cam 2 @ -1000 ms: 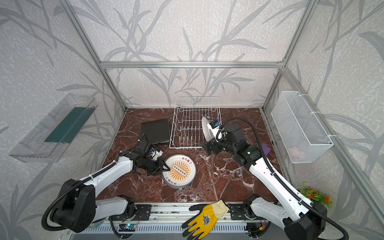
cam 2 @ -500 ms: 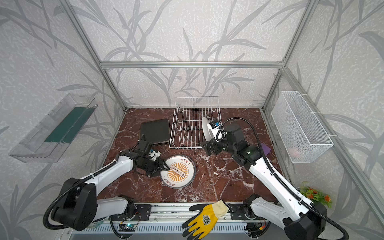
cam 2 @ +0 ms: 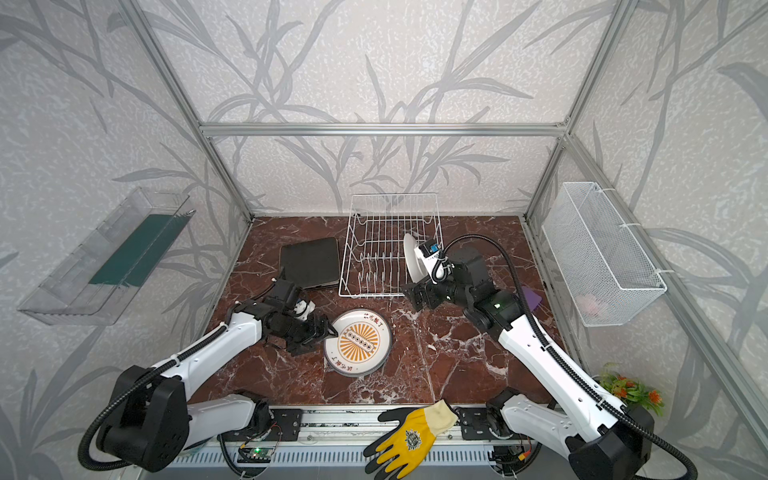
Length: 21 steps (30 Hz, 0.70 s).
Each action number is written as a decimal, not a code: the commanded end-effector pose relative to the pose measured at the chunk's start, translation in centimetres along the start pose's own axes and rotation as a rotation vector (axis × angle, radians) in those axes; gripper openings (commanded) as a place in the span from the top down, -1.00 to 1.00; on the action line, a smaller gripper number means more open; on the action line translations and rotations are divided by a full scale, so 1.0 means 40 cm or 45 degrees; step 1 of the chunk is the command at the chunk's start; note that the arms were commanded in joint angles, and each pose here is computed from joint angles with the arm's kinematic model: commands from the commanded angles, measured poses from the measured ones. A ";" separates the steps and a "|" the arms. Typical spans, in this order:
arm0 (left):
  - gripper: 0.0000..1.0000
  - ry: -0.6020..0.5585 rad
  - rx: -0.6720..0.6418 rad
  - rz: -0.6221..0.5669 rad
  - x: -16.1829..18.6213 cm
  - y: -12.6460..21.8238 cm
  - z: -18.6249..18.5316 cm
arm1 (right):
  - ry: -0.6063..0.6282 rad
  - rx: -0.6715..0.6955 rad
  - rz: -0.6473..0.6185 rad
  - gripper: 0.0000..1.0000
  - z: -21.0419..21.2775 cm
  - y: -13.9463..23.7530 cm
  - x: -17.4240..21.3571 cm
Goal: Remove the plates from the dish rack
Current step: 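Open the left gripper and move it back to the rack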
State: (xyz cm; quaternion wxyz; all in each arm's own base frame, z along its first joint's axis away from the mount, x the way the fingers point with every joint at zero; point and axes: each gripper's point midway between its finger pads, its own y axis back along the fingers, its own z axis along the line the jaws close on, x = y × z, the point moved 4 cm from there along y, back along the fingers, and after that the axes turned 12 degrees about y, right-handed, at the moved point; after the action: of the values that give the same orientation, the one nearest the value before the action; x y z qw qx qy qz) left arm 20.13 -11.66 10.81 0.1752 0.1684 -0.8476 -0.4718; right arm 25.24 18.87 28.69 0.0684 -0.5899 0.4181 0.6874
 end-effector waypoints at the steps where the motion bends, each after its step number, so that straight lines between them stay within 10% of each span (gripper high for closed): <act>1: -0.76 -0.057 -0.065 -0.138 -0.029 0.070 -0.022 | 0.029 0.013 -0.051 -0.98 0.001 0.020 -0.032; 21: -0.95 -0.409 0.272 -0.443 -0.108 0.339 -0.338 | -0.032 0.263 -0.028 -0.98 -0.051 0.078 -0.017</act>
State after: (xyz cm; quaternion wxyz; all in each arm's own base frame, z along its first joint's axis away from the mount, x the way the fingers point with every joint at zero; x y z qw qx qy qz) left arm 27.93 -12.37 27.50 -0.0455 0.2650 -0.8621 -0.4295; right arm 25.36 16.82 30.04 0.1193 -0.5852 0.4615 0.6560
